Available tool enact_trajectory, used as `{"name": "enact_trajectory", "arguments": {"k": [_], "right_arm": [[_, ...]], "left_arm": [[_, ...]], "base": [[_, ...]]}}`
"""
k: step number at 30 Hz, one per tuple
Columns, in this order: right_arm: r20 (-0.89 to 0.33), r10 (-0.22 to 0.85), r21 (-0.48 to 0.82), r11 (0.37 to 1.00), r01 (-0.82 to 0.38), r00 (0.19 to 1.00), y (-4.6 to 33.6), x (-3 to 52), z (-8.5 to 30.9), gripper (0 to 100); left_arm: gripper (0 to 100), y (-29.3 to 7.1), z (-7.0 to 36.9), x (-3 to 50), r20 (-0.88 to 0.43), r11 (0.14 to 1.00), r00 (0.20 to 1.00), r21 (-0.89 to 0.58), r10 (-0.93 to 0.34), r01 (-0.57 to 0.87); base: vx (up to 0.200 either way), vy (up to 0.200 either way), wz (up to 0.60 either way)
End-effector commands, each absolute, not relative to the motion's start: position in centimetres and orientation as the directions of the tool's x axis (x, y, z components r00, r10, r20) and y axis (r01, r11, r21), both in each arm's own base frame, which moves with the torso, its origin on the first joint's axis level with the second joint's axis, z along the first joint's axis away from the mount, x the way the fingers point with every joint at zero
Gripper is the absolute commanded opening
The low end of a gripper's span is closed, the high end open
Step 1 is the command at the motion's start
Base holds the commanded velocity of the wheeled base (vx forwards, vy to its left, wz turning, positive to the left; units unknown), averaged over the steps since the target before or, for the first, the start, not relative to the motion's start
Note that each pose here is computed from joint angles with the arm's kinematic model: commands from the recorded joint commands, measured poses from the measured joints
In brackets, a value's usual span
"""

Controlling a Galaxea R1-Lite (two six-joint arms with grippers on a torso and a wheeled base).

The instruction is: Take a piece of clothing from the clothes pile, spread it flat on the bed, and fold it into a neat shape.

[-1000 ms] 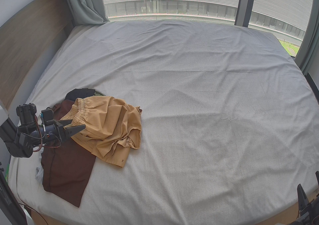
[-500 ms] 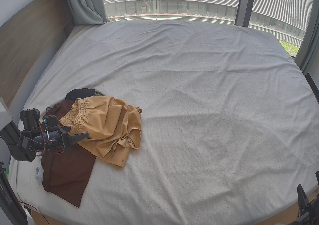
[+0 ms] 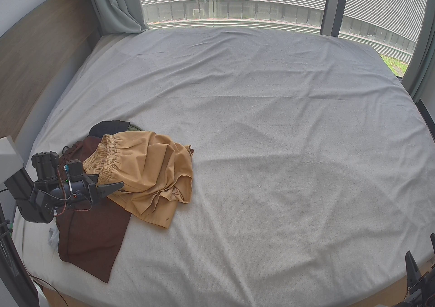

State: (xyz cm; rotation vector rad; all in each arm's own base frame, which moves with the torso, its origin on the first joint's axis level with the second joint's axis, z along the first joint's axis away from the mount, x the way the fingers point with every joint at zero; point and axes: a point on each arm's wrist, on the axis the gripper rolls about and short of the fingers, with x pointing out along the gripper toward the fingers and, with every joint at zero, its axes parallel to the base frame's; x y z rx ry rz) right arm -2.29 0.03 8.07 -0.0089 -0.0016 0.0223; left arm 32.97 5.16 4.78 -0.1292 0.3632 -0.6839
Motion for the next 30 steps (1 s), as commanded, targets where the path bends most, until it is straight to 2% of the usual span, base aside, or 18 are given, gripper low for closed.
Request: {"name": "enact_trajectory", "arguments": {"k": [1, 10, 30], "right_arm": [[0.0, 0.023, -0.009, 1.0, -0.023, 1.0, 0.0, -2.3, 7.5, 100], [0.0, 0.023, -0.009, 1.0, -0.023, 1.0, 0.0, -2.3, 7.5, 100], [0.0, 0.023, -0.009, 1.0, -0.023, 1.0, 0.0, -2.3, 7.5, 100]], "left_arm": [[0, 5.3, 4.6, 33.0, -0.287, 0.771, 0.716, -0.231, -0.637, 0.594], [0, 5.5, 3.7, 33.1, -0.301, 0.771, 0.711, -0.185, -0.635, 0.61], [0, 4.3, 9.0, 30.4, -0.217, 0.728, 0.719, -0.422, -0.66, 0.54]], "base": [[0.0, 0.0, 0.0], [0.0, 0.0, 0.0], [0.0, 0.0, 0.0]]}}
